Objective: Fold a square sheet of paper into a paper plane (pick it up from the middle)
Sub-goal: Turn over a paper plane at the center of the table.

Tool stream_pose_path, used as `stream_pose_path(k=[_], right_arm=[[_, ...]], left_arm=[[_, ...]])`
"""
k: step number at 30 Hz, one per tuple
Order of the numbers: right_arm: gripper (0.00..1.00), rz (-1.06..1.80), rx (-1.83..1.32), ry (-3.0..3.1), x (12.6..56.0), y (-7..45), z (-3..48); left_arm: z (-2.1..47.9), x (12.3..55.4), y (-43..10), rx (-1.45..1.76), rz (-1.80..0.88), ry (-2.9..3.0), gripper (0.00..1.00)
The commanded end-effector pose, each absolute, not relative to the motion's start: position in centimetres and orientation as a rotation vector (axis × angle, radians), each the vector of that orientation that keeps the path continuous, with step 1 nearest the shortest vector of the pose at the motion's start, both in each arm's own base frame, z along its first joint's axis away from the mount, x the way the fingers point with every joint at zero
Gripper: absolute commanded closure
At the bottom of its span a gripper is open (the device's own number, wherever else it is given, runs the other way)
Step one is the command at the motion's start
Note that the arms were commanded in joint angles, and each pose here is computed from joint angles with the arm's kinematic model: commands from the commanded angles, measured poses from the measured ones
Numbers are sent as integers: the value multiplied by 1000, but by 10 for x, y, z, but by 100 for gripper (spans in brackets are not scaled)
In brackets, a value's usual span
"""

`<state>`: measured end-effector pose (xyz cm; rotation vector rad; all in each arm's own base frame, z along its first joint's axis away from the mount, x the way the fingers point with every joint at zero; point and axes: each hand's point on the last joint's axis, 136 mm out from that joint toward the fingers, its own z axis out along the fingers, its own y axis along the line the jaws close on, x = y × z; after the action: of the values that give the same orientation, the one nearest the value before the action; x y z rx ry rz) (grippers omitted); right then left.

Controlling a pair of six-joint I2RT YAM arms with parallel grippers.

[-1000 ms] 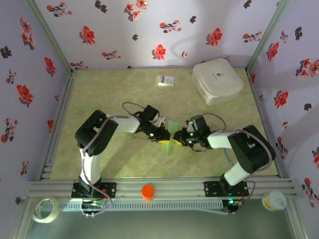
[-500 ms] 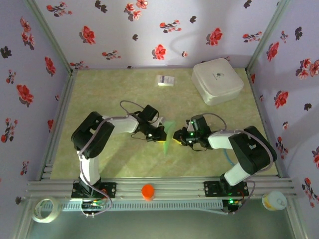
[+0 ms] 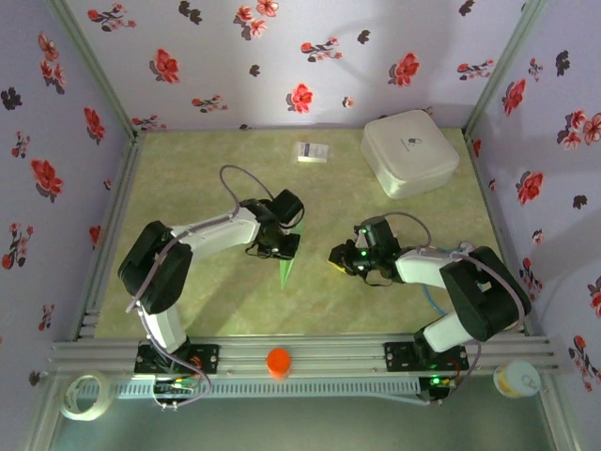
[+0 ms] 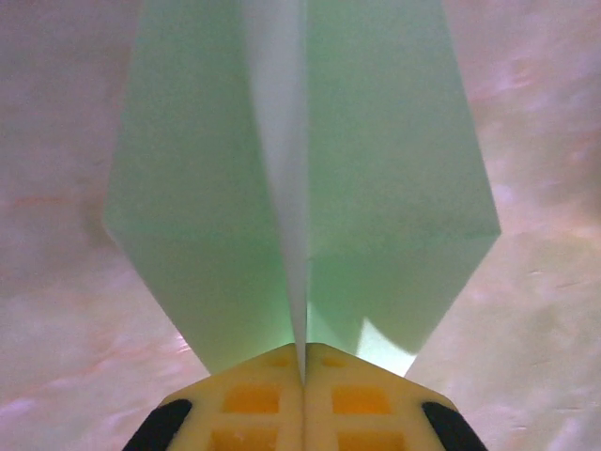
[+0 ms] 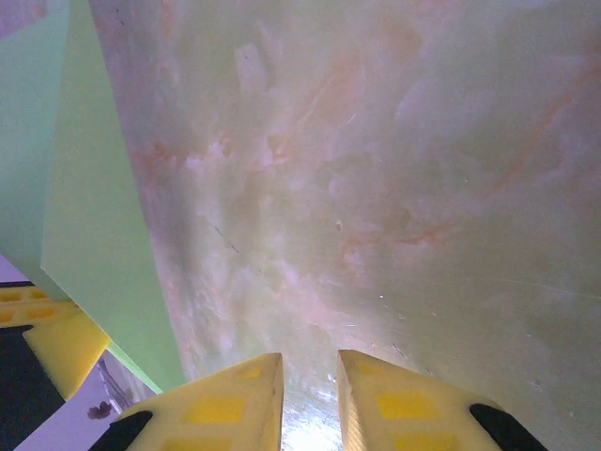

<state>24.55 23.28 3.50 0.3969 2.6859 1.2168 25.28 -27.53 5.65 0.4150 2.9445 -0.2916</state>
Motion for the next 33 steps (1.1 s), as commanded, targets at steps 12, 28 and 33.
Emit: stream_pose_path(k=[12,28,33], right_arm=[[76,1198,372,2672,252,234,41],[76,1201,368,2691,250,238,36],[76,1200,366,2692,250,238,35]], left_arm=[[40,247,-256,452,-71,2997,90],[35,248,-263,465,-109,3001,81],[32,247,-264,470,-105,3008,80]])
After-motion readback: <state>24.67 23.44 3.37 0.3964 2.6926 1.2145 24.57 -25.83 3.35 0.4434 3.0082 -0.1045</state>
